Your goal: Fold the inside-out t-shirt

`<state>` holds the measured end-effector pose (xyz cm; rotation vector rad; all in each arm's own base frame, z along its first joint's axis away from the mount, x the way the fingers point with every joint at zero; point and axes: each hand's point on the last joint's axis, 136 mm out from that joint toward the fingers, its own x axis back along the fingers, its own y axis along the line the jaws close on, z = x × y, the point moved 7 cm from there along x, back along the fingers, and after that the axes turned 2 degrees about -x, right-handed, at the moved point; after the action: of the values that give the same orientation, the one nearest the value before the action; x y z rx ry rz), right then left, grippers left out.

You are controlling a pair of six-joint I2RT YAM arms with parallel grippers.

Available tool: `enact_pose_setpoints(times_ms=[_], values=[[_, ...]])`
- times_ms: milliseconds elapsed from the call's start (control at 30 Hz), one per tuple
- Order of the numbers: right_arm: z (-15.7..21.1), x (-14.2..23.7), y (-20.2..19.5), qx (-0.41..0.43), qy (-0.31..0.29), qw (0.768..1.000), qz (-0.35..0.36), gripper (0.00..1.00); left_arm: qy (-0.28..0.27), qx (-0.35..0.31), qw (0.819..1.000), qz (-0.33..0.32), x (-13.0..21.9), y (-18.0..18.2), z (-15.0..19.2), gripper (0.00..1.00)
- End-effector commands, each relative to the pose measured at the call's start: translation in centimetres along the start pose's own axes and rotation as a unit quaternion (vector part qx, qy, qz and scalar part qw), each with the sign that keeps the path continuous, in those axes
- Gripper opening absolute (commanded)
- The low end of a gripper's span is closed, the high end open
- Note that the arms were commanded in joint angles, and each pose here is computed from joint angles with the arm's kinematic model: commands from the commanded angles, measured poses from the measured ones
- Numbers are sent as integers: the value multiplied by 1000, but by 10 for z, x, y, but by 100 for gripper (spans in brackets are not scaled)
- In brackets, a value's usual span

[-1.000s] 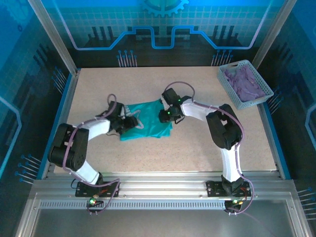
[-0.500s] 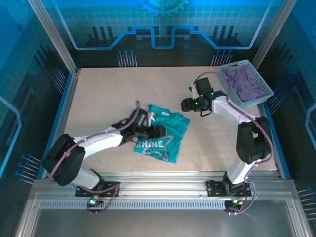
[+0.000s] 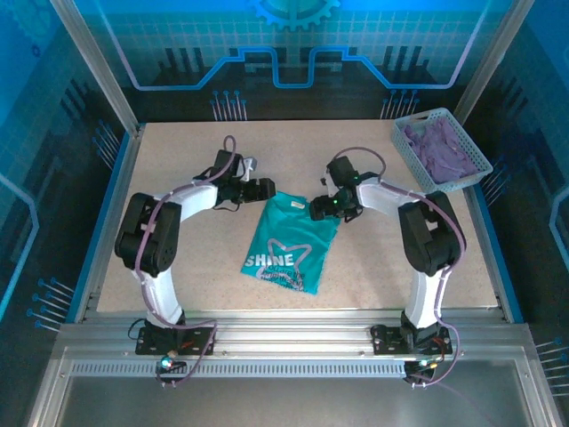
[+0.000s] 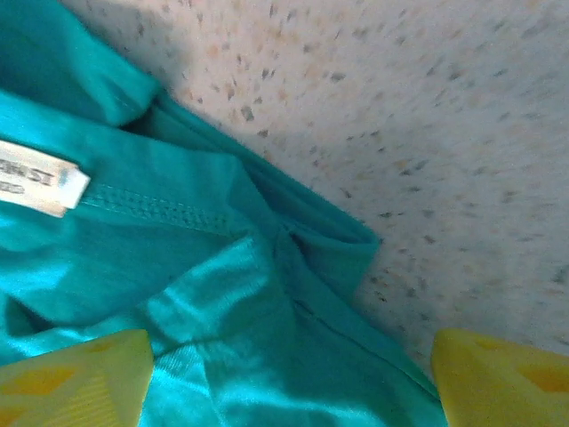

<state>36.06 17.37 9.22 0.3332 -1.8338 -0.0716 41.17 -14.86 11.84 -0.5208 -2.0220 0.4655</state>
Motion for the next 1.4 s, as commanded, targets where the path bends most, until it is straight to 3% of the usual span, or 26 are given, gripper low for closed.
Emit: enact_pose_setpoints(times_ms=[0, 367, 700, 933, 1067, 1233, 1367], values=[[-4, -12, 8, -6, 5, 1000, -5, 82, 48, -33, 998, 26, -11, -4, 7, 81], [-9, -26, 27, -9, -6, 999, -32, 64, 104, -33, 993, 56, -38, -9, 29, 73], [-19, -27, 32, -24, -22, 998, -61, 41, 109, -24, 991, 67, -45, -12, 26, 38], [-25, -20, 21, -32, -37, 997, -57, 21, 85, 2, 995, 46, -42, 0, 14, 11], [-34, -10, 22, -20, -58, 995, -73, 10, 57, 11, 997, 56, -35, -2, 5, 2], [-45, 8, 23, -8, -90, 991, -100, 1, 1, 26, 997, 70, -16, -3, -10, 0], [-52, 19, 20, -5, -113, 987, -111, 0, -16, 29, 997, 69, -9, -2, -15, 0]])
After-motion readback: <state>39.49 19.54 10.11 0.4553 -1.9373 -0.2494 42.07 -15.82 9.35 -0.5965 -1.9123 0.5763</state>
